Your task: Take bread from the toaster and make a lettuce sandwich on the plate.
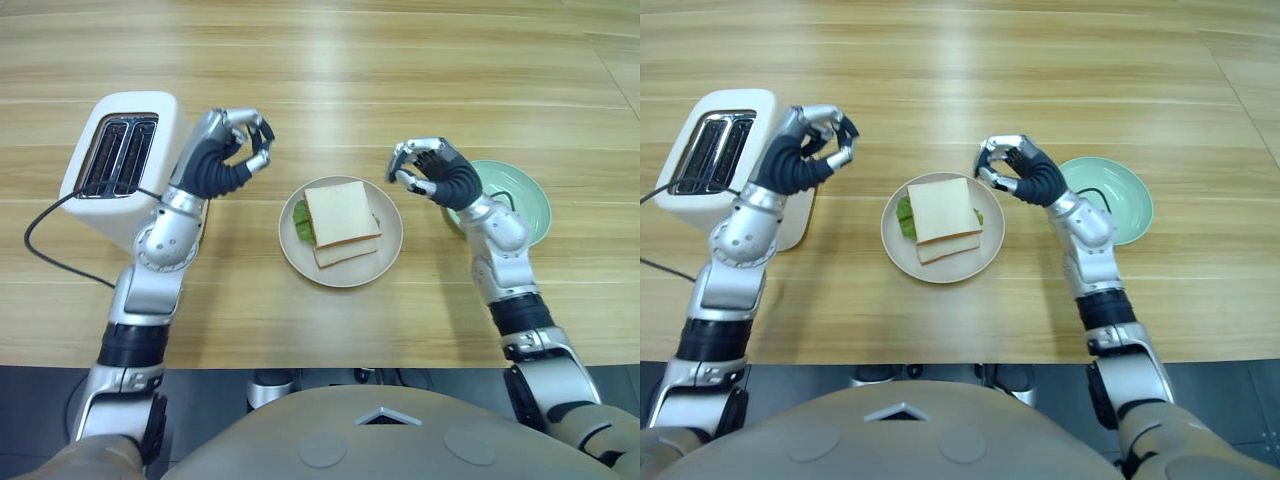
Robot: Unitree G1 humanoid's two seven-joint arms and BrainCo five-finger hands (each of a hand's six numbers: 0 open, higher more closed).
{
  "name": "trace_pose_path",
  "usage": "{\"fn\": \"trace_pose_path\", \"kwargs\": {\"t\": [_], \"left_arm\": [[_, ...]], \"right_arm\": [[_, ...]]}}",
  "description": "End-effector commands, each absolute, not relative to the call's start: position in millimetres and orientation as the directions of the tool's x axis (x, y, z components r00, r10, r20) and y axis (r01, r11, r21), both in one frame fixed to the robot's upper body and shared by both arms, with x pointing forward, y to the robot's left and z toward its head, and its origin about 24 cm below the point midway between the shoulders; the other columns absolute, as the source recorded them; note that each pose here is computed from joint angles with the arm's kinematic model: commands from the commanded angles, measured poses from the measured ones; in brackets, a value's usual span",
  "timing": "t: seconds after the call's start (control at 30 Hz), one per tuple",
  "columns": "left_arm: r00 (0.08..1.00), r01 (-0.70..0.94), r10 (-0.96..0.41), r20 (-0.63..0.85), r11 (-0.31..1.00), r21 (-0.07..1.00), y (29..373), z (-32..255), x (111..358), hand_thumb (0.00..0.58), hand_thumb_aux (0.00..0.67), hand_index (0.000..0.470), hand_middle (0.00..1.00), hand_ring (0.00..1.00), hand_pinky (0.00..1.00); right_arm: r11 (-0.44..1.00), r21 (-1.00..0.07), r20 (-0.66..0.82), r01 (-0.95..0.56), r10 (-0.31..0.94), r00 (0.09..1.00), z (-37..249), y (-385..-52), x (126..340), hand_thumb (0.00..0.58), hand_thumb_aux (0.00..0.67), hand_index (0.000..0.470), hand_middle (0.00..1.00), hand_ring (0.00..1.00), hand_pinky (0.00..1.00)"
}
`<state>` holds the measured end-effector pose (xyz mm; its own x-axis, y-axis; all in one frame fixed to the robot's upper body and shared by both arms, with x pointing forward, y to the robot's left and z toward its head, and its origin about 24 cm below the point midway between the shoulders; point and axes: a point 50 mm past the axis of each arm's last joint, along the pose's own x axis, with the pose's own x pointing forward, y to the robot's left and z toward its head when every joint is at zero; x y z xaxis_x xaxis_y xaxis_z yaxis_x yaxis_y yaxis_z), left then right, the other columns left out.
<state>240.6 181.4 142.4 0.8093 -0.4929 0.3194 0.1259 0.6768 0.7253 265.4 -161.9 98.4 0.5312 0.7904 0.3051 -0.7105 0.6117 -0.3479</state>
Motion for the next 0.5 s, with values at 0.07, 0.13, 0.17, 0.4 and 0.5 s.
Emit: {"fn": "trace_pose_path", "kwargs": {"t": [0.07, 0.13, 0.17, 0.4, 0.5], "left_arm": [[0.768, 0.391, -0.637, 0.065, 0.548, 0.739, 184.2, 120.2, 217.6, 0.580, 0.670, 0.460, 1.00, 1.00, 1.00], [0.742, 0.487, -0.668, -0.064, 0.471, 0.735, 184.5, 102.1, 208.8, 0.580, 0.670, 0.460, 1.00, 1.00, 1.00], [0.719, 0.533, -0.684, -0.127, 0.425, 0.731, 183.1, 92.8, 204.2, 0.580, 0.670, 0.460, 1.00, 1.00, 1.00], [0.578, 0.706, -0.729, -0.366, 0.222, 0.673, 167.3, 47.2, 181.8, 0.580, 0.670, 0.460, 1.00, 1.00, 1.00], [0.525, 0.743, -0.728, -0.441, 0.140, 0.654, 163.7, 30.5, 172.8, 0.580, 0.670, 0.460, 1.00, 1.00, 1.00]], "right_arm": [[0.271, -0.419, -0.081, -0.867, 0.940, 0.333, 68.4, -164.9, 230.5, 0.580, 0.670, 0.460, 1.00, 1.00, 1.00], [0.153, -0.421, -0.224, -0.894, 0.938, 0.266, 56.1, -165.9, 217.6, 0.580, 0.670, 0.460, 1.00, 1.00, 1.00], [0.108, -0.421, -0.278, -0.900, 0.930, 0.242, 50.5, -165.7, 213.0, 0.580, 0.670, 0.460, 1.00, 1.00, 1.00], [-0.057, -0.427, -0.479, -0.903, 0.861, 0.172, 27.4, -164.5, 200.7, 0.580, 0.670, 0.460, 1.00, 1.00, 1.00], [-0.094, -0.417, -0.513, -0.904, 0.846, 0.148, 20.0, -162.8, 195.9, 0.580, 0.670, 0.460, 1.00, 1.00, 1.00]]}}
